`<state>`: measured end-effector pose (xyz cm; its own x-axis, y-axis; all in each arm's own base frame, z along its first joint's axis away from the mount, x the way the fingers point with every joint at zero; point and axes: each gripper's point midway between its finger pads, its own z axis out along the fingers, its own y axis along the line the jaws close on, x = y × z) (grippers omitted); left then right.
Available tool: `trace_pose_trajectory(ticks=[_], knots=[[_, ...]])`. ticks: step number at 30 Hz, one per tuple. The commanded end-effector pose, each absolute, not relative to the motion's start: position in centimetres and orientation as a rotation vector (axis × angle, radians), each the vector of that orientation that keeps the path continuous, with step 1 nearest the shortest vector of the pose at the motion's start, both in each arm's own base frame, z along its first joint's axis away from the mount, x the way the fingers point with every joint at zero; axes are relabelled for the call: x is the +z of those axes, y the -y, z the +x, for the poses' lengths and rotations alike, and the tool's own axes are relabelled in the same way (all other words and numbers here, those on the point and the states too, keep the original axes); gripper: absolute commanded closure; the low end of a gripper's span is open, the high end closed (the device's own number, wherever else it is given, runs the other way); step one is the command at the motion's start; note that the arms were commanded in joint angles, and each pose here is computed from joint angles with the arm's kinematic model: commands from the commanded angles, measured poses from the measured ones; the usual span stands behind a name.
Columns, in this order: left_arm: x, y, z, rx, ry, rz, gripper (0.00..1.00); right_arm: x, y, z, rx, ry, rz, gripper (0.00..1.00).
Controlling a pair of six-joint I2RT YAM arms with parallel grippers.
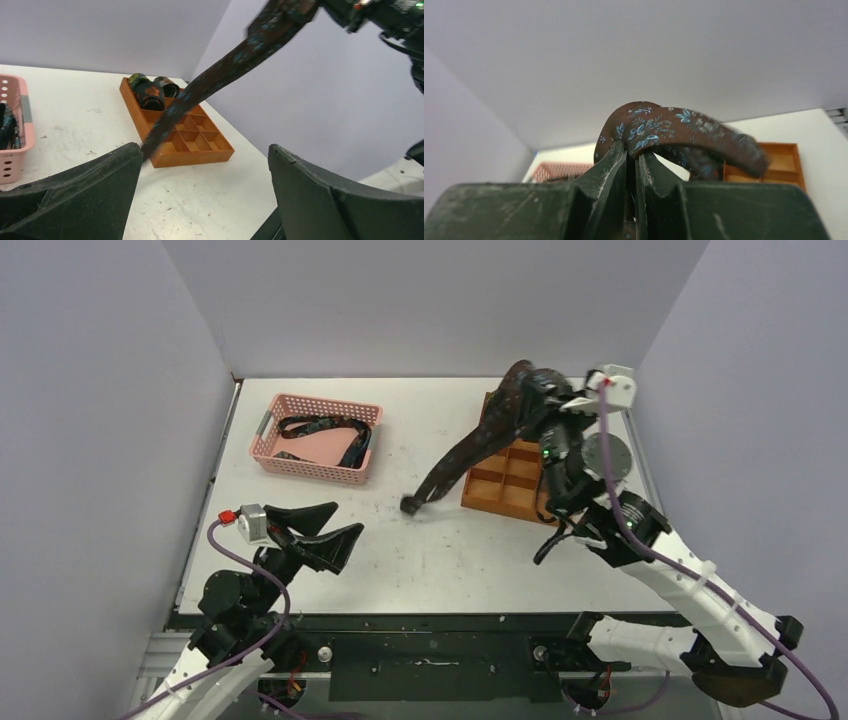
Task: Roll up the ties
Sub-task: Flatten out the tie at the center of the board.
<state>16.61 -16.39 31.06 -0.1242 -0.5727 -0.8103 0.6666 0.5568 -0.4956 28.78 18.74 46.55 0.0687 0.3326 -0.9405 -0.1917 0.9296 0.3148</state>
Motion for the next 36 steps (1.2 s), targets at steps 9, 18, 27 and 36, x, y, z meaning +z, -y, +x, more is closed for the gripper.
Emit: trace_pose_trajectory(ticks=[9, 18, 27, 36], knots=[[32.2, 12.7, 17.3, -0.974, -1.284, -0.101, 0.04, 62.6, -25.4, 23.2, 0.875, -1.151, -0.161, 0.95], [31.9, 10.8, 17.2, -0.906, -1.287, -0.155, 0.04, 66.5, -31.7, 16.9, 1.208, -1.036, -0.255, 0.95], [33.7, 2.4, 16.4, -0.656, -1.194, -0.433, 0.03, 64.5, -37.4, 19.4, 1.283, -1.009, -0.171, 0.95], [32.4, 2.8, 17.1, -0.610, -1.263, -0.426, 0.04, 47.6, -26.1, 31.1, 0.802, -1.255, 0.390, 0.95]])
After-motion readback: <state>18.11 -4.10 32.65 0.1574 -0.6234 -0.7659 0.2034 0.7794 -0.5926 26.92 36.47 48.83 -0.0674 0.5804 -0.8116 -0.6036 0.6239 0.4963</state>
